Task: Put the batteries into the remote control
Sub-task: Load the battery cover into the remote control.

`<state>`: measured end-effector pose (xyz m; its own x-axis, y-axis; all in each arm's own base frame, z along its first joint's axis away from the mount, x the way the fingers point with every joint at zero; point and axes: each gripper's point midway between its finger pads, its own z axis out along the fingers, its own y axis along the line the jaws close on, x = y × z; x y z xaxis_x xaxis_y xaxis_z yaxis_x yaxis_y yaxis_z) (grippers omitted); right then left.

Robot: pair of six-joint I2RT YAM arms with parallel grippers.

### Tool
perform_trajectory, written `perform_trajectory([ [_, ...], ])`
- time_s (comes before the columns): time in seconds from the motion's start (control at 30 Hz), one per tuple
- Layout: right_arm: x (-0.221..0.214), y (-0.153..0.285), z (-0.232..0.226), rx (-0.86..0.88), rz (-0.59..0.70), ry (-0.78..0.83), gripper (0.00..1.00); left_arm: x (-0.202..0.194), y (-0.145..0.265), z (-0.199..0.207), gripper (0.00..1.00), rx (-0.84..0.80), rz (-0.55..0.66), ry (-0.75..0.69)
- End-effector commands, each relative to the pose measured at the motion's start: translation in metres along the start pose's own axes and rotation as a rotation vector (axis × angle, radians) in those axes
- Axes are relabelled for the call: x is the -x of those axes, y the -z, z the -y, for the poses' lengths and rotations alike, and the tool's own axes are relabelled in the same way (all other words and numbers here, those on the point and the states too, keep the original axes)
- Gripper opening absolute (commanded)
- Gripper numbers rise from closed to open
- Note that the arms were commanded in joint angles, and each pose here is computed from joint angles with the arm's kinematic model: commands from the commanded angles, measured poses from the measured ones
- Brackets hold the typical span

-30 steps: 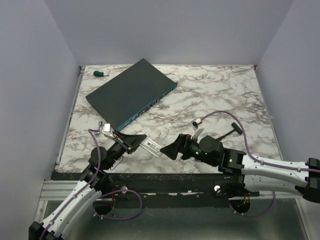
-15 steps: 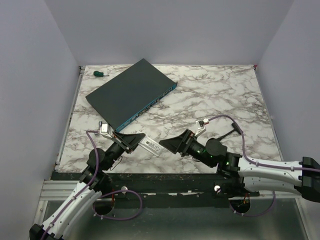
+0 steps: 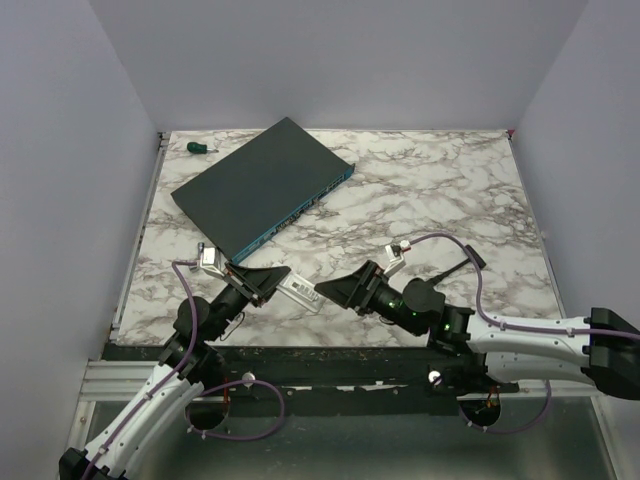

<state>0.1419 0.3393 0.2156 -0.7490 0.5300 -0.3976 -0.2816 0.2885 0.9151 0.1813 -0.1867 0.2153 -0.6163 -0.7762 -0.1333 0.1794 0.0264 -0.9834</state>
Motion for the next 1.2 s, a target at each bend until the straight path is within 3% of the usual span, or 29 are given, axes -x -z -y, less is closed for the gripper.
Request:
perform_trajectory([
  [0.0, -0.007, -0.003, -0.007, 0.030, -0.025, -0.013, 0.92, 0.004, 0.000, 0.004, 0.00, -0.026, 0.024, 0.024],
  [0.67, -0.017, -0.007, -0.008, 0.087, -0.052, -0.053, 0.63, 0.003, 0.001, 0.003, 0.00, -0.025, 0.020, 0.027],
  [0.97, -0.023, -0.010, -0.007, 0.081, -0.082, -0.037, 0.61, 0.003, 0.000, 0.002, 0.00, -0.022, 0.017, 0.027],
  [1.17, -0.025, -0.012, -0.006, 0.078, -0.089, -0.033, 0.52, 0.003, 0.001, 0.002, 0.00, -0.023, 0.016, 0.026],
])
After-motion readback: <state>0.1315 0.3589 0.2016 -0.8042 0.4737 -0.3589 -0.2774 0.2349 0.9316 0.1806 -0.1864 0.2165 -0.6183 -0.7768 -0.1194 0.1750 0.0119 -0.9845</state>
